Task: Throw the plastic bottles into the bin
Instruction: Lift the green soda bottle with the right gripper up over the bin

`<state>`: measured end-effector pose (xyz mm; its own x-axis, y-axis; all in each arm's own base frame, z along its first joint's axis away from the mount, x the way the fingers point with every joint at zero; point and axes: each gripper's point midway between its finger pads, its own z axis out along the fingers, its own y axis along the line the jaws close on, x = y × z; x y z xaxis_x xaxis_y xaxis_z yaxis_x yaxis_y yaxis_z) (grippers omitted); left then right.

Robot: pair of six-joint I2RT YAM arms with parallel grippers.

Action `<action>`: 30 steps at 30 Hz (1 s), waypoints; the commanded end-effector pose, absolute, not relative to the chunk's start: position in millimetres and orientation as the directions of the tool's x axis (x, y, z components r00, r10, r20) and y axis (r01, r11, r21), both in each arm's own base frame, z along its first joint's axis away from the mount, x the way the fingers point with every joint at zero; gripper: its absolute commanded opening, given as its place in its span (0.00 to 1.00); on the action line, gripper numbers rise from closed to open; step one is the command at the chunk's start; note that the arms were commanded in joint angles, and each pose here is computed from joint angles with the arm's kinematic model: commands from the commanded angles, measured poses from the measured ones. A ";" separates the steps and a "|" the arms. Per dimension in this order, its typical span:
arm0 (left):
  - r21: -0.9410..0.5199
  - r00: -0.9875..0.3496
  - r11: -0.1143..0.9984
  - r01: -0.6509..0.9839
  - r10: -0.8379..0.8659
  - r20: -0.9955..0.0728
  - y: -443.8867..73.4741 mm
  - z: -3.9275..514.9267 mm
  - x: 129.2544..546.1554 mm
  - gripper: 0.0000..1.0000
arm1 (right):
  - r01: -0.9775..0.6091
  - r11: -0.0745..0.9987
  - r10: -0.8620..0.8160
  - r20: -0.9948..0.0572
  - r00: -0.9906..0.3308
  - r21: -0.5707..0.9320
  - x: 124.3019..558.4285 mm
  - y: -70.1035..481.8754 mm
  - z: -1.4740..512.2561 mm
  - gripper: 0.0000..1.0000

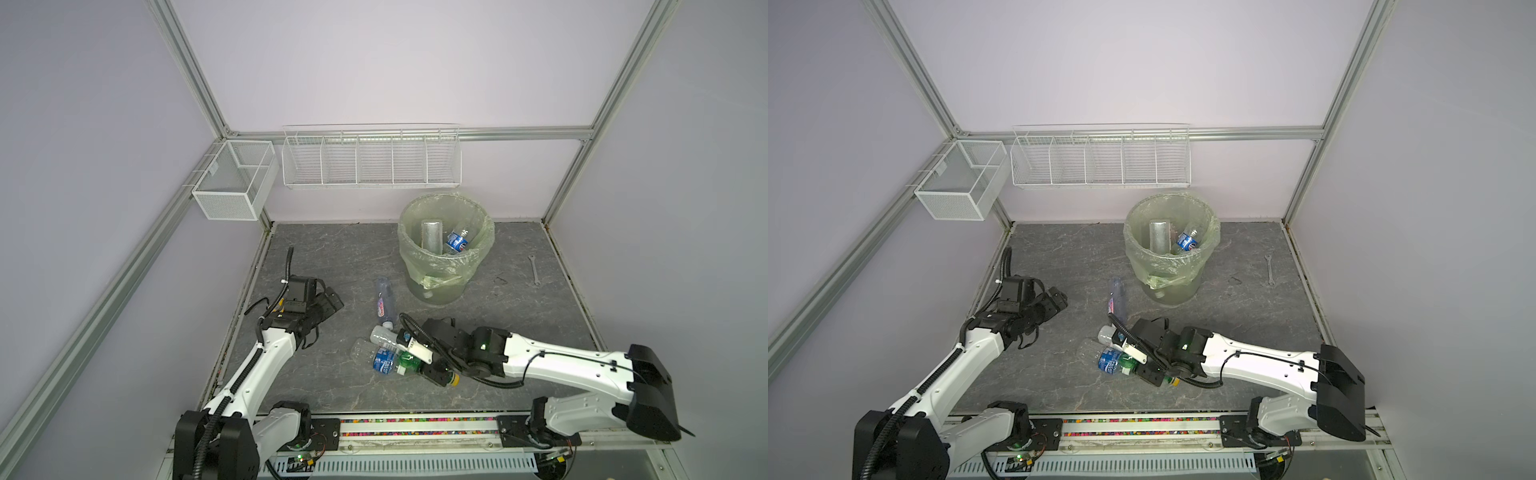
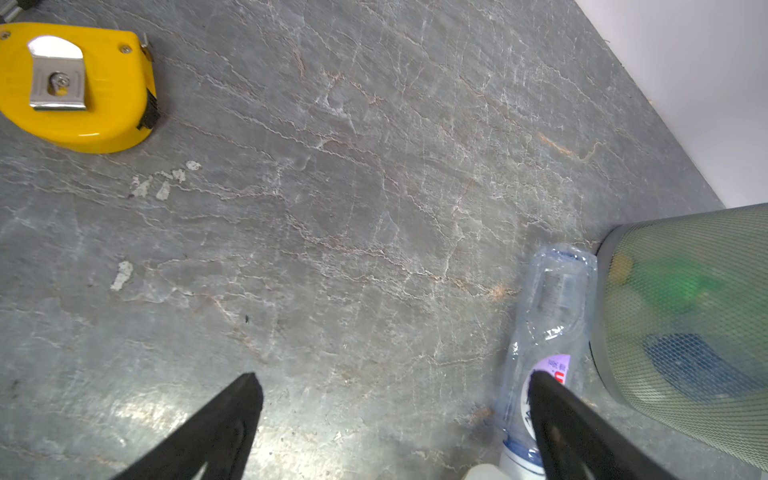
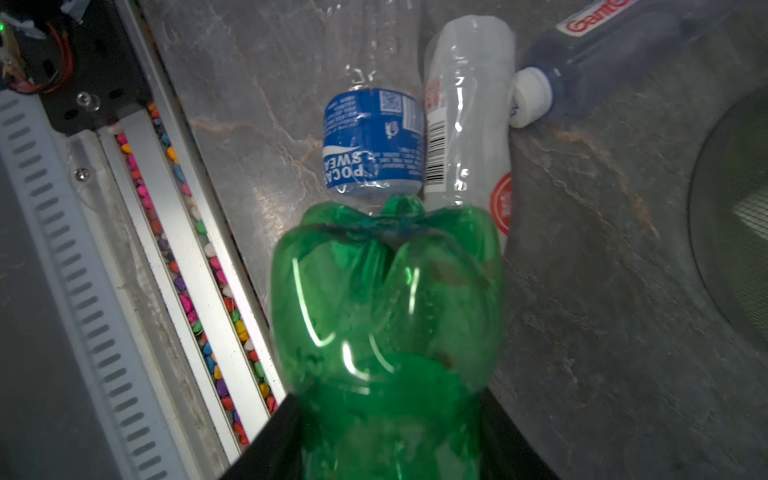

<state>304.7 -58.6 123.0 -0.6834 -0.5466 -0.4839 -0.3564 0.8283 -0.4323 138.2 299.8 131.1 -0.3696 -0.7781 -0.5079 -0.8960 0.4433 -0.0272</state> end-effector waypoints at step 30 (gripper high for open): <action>-0.512 -0.640 0.798 -0.318 -0.579 -0.506 -66.6 142.2 325.9 1.00 | -0.246 0.968 -0.150 -0.675 -0.723 0.048 247.4 171.6 233.2 0.47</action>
<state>316.9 -66.1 130.5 -0.6620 -0.5651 -0.4923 -0.3296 0.8095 -0.4859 246.7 187.0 218.5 -0.7204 -0.2285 -0.6548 -0.3074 0.9516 0.0061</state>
